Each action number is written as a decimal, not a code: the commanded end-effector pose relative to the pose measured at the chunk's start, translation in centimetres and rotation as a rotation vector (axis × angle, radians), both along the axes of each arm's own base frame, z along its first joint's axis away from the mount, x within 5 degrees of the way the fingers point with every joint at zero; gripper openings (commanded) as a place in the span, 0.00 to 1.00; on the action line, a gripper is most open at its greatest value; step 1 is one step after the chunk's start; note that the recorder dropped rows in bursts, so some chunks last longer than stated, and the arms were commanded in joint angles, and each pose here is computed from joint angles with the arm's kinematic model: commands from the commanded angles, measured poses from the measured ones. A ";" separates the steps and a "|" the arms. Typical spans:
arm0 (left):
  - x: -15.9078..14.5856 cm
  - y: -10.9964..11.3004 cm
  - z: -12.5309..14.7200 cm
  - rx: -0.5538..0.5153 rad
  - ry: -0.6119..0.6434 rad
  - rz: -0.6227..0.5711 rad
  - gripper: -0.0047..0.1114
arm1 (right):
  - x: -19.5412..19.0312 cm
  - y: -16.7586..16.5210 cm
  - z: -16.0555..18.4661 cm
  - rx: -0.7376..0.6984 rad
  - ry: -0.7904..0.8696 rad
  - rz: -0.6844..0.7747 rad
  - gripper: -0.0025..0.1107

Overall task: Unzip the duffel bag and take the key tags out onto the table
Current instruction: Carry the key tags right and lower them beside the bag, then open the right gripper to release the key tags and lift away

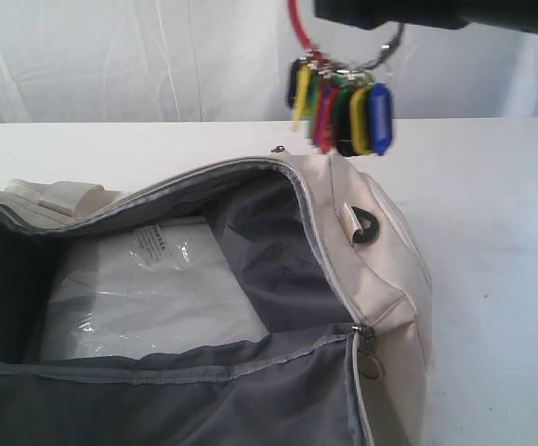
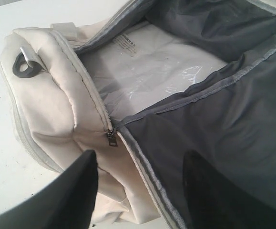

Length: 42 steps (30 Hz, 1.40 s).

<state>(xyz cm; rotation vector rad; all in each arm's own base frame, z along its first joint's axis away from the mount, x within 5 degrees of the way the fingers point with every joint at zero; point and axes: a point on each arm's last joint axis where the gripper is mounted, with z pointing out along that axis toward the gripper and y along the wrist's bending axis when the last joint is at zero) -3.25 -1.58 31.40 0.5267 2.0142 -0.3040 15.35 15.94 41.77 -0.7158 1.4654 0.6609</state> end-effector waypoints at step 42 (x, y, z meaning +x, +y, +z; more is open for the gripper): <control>-0.2 0.0 -0.1 -0.005 0.012 -0.006 0.53 | 4.1 -7.5 -23.1 -0.060 0.636 -0.770 0.02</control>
